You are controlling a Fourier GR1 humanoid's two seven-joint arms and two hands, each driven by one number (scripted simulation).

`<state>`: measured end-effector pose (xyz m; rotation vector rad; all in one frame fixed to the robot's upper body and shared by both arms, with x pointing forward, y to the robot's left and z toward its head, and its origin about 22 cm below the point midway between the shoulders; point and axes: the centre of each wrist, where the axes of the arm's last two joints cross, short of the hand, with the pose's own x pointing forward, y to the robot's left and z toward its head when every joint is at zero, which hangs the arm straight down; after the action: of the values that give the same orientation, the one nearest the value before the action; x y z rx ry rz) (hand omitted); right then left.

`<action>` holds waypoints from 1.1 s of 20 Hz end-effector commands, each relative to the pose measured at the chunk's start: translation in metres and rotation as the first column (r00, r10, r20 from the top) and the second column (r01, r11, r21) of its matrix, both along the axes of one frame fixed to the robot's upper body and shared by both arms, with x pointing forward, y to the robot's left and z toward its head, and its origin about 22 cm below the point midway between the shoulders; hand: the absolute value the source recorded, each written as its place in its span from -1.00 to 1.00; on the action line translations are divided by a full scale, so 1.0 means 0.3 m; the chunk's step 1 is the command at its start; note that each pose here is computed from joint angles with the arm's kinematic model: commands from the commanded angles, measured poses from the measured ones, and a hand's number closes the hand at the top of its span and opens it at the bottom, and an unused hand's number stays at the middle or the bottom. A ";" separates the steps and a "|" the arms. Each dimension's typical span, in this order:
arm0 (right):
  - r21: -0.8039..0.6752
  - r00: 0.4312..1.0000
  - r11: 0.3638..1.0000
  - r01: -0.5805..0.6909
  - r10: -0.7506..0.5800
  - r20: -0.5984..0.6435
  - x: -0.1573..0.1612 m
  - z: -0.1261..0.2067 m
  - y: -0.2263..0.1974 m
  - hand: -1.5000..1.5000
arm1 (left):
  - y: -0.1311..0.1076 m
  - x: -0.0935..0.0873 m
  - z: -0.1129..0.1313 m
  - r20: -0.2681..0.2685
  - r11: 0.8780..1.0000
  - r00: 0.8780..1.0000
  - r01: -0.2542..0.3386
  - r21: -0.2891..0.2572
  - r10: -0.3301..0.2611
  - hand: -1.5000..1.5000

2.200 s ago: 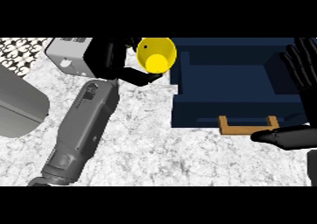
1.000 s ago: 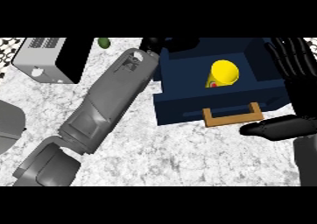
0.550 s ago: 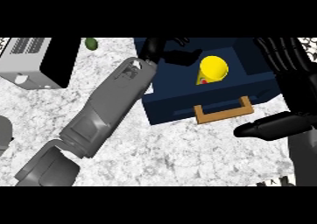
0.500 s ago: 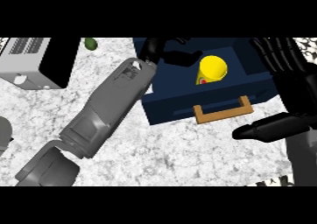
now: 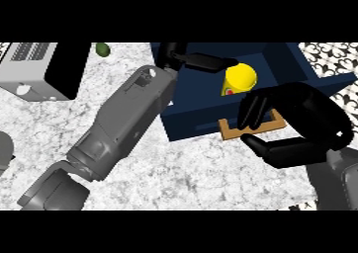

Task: Pick up the cup, place it into the drawer and close the drawer

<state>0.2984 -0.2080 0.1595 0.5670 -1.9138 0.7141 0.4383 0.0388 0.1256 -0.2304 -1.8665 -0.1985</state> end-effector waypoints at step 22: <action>-0.784 0.991 0.617 0.058 -0.128 -0.027 0.077 -0.521 0.015 -1.00 | 0.119 -0.030 -0.143 0.012 0.969 0.999 -0.048 -0.242 0.053 -1.00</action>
<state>0.3063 -0.2050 0.0363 -0.0533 -1.4058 1.2691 0.4341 0.0672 0.0943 -0.3199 -1.9160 0.0517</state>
